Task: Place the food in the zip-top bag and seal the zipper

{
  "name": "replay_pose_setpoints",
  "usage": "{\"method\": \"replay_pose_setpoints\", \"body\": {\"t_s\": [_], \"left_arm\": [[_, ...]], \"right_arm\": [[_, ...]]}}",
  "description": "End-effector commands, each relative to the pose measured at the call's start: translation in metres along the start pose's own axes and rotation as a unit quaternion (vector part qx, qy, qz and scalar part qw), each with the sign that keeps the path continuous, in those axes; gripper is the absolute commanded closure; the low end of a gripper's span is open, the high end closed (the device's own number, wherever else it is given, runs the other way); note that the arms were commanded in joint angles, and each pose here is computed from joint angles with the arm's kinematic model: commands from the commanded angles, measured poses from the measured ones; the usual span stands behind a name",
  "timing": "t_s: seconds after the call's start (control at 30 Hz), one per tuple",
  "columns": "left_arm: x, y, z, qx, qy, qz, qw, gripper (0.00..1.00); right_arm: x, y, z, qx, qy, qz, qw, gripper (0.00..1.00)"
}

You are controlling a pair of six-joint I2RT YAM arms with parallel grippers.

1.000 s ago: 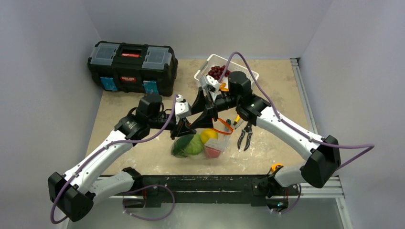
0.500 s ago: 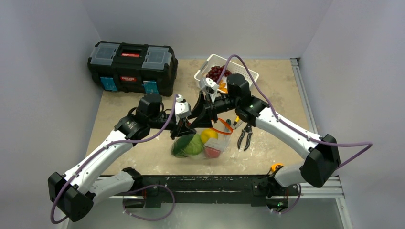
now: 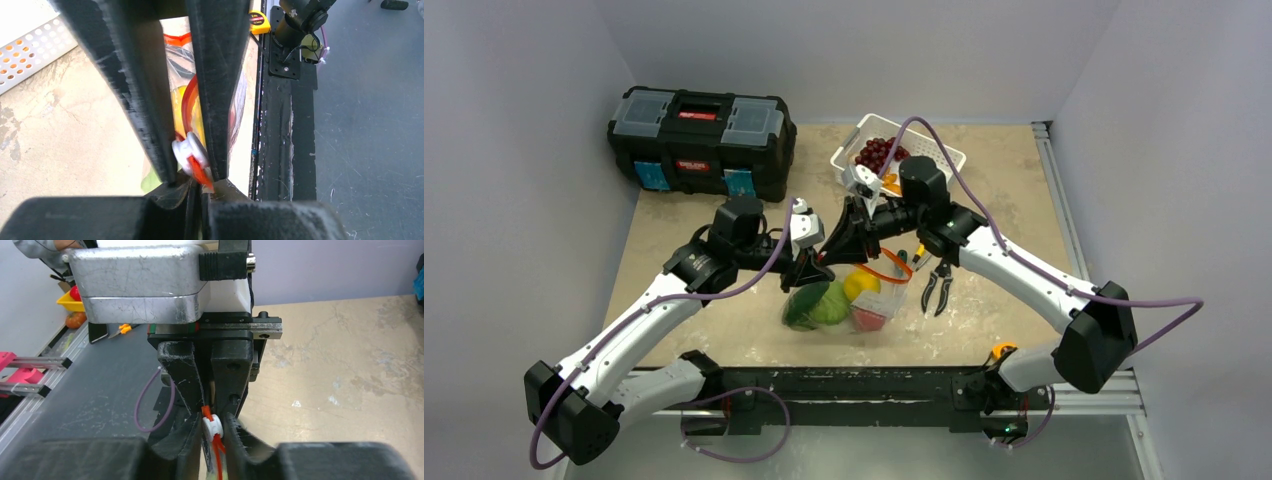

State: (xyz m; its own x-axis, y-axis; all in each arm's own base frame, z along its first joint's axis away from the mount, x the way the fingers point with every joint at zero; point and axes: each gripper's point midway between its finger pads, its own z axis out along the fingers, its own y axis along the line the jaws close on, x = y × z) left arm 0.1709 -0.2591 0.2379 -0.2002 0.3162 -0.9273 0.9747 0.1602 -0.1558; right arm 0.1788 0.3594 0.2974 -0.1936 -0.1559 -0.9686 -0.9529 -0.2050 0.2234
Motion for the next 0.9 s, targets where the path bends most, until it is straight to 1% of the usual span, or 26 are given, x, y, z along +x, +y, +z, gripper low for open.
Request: {"method": "replay_pose_setpoints", "body": {"t_s": [0.0,0.03,0.13,0.17,0.23,0.3,0.33,0.4,0.5,0.53,0.57,0.6,0.63,0.67,0.7,0.8,0.87], "left_arm": [[-0.028,-0.003,-0.007,0.001,-0.035,0.039,0.999,1.00],[-0.029,-0.003,-0.007,0.000,-0.035,0.040,0.999,1.00],[-0.030,0.000,-0.007,-0.009,-0.036,0.037,0.999,1.00],[-0.031,0.002,-0.007,-0.013,-0.037,0.034,0.999,0.98],[-0.032,0.003,-0.006,-0.015,-0.042,0.030,0.999,0.85],[-0.034,0.004,-0.004,-0.015,-0.052,0.024,0.998,0.74],[-0.034,0.004,-0.003,-0.015,-0.056,0.021,0.998,0.71],[-0.034,0.005,-0.002,-0.016,-0.061,0.018,0.998,0.67],[-0.036,0.006,-0.001,-0.018,-0.067,0.019,0.997,0.65],[-0.035,0.006,0.000,-0.016,-0.067,0.018,0.997,0.67],[-0.035,0.005,0.001,-0.012,-0.067,0.020,0.997,0.72],[-0.035,0.005,0.001,-0.007,-0.063,0.019,0.998,0.82],[-0.033,0.005,0.001,-0.007,-0.056,0.018,0.998,0.90],[-0.033,0.006,0.001,-0.010,-0.050,0.019,0.998,0.97],[-0.031,0.008,0.000,-0.014,-0.046,0.019,0.999,1.00],[-0.029,0.012,-0.002,-0.031,-0.040,0.023,0.998,1.00],[-0.031,0.016,-0.006,-0.052,-0.047,0.029,0.997,1.00]], "right_arm": [[-0.011,0.007,-0.005,0.002,-0.011,-0.037,0.999,0.94],[-0.011,0.008,-0.006,0.002,-0.011,-0.041,0.999,1.00],[-0.013,0.007,-0.007,0.009,-0.015,-0.041,0.999,1.00],[-0.014,0.005,-0.007,0.016,-0.018,-0.035,0.999,1.00],[-0.017,0.002,-0.006,0.028,-0.024,-0.021,0.999,1.00],[-0.018,0.001,-0.006,0.032,-0.029,-0.012,0.999,1.00],[-0.019,0.001,-0.005,0.032,-0.033,-0.008,0.999,1.00],[-0.021,0.000,-0.005,0.036,-0.041,-0.004,0.999,1.00],[-0.023,-0.001,-0.004,0.034,-0.045,-0.002,0.998,1.00],[-0.024,-0.001,-0.004,0.034,-0.045,-0.003,0.998,1.00],[-0.025,-0.001,-0.004,0.034,-0.045,-0.004,0.998,1.00],[-0.026,-0.001,-0.004,0.035,-0.046,-0.007,0.998,1.00],[-0.028,0.001,-0.005,0.035,-0.048,-0.011,0.998,1.00],[-0.030,0.002,-0.006,0.036,-0.050,-0.015,0.998,1.00],[-0.033,0.004,-0.008,0.040,-0.053,-0.018,0.998,1.00],[-0.037,0.005,-0.011,0.053,-0.060,-0.025,0.996,1.00],[-0.038,0.005,-0.014,0.063,-0.063,-0.027,0.996,1.00]]}}
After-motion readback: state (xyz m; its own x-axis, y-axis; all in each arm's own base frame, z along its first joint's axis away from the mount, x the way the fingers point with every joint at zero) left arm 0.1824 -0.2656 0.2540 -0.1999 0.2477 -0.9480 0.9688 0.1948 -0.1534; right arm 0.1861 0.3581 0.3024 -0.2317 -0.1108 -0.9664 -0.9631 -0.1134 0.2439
